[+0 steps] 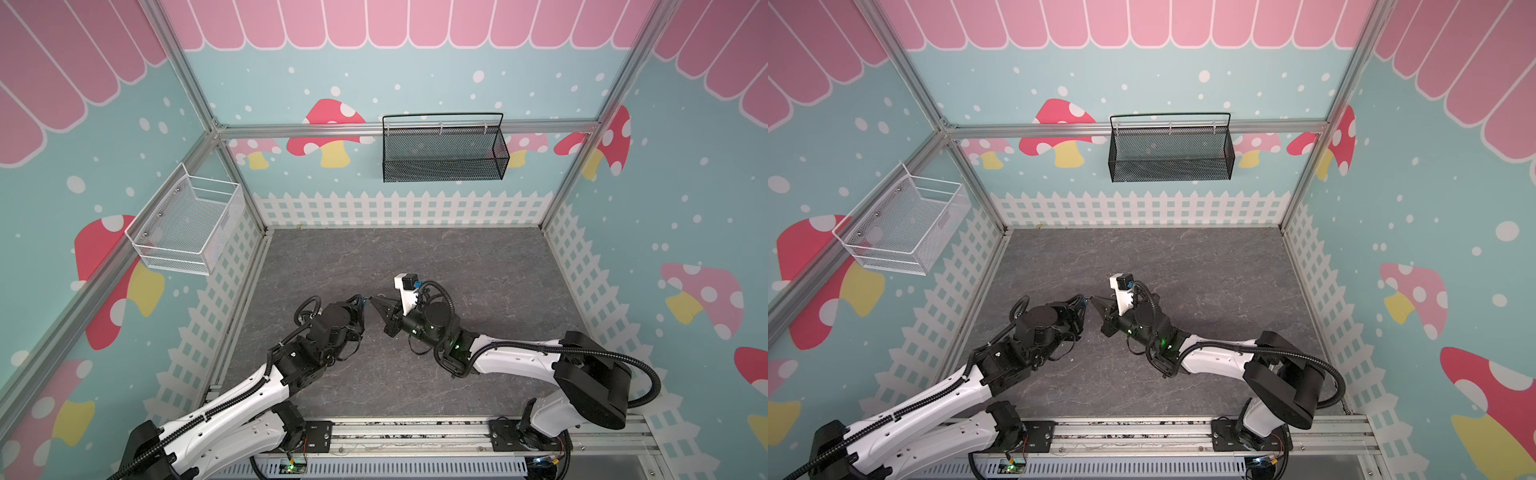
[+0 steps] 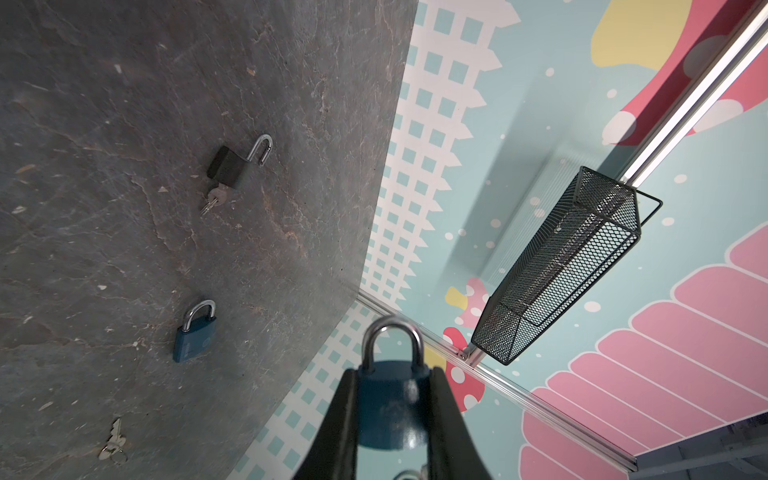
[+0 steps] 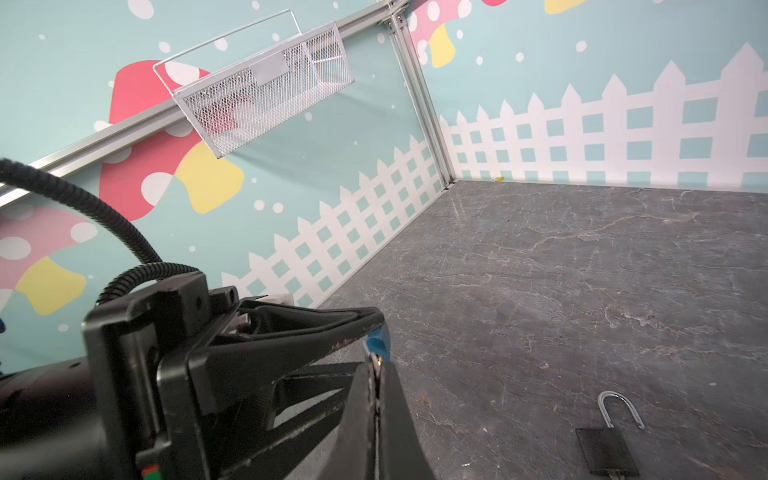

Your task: Unlock with the key

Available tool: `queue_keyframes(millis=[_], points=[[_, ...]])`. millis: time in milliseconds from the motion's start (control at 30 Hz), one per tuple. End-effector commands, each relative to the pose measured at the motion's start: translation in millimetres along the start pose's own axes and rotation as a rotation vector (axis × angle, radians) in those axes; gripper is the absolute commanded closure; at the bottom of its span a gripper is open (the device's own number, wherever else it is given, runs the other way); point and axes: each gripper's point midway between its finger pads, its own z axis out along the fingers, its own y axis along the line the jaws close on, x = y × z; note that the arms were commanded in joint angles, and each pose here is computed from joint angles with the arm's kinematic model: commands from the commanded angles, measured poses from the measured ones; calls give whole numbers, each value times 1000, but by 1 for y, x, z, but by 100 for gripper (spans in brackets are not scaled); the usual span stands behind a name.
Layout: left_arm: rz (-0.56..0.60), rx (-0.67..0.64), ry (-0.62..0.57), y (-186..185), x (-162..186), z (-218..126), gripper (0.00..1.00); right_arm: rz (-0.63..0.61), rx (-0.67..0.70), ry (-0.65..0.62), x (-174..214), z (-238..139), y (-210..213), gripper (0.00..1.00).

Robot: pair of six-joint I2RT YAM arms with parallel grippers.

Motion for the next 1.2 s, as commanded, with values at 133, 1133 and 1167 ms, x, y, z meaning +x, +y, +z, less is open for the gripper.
queue_keyframes(millis=[133,1133,1167], points=[[-120,50,30,-17,7,-3,100,-4,-2,-16,-1,3,1,100],[-130,103,77,-32,19,-1,100,-50,18,4,11,8,-6,100],[-131,106,79,-32,19,-1,100,-50,18,2,10,7,-6,100]])
